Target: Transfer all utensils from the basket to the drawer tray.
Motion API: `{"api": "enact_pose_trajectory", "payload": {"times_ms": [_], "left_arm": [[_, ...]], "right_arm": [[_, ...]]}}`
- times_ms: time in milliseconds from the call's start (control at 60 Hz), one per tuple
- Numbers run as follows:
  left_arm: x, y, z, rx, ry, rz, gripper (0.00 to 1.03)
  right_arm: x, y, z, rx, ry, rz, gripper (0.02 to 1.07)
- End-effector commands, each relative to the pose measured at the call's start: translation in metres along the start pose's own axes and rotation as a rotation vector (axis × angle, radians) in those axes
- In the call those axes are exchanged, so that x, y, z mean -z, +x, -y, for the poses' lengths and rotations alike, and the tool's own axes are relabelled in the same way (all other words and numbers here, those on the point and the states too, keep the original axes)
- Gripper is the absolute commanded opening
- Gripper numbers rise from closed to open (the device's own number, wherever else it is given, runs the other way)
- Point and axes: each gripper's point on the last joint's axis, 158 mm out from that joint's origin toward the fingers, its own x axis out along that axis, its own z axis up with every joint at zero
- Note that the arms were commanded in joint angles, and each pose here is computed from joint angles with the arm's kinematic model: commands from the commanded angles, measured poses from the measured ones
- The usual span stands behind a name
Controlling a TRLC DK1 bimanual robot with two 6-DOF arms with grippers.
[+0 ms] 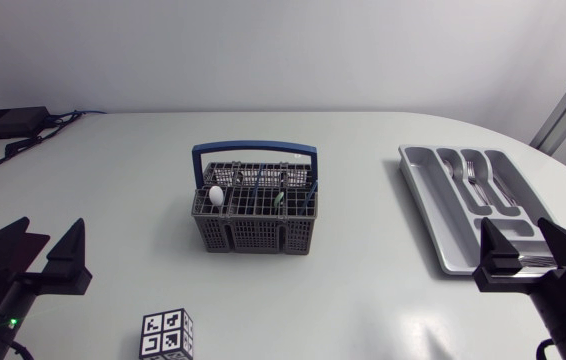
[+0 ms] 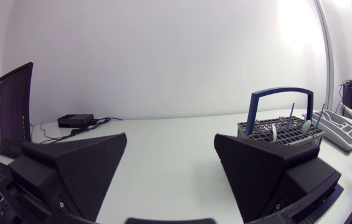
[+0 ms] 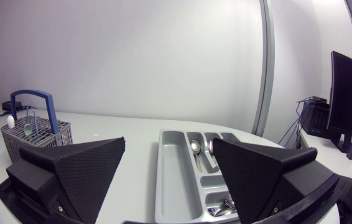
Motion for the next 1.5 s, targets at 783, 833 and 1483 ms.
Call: {"api": "enact_pose_trajectory", "payload": {"times_ms": [783, 833, 1483], "left_arm": [[-0.039, -0.008, -0.003, -0.001, -0.048, 0.009, 0.98], [-0.045, -0.007, -0.003, 0.001, -0.052, -0.003, 0.98], [-0.026, 0.033, 0.049, 0.180, 0.001, -0.516, 0.95]], "right_arm": [[-0.021, -0.003, -0.004, -0.014, 0.012, 0.042, 1.03], [-0.025, -0.004, -0.005, -0.020, 0.012, 0.045, 1.03], [-0.052, 0.028, -0.041, -0.109, -0.009, -0.098, 1.03]]}}
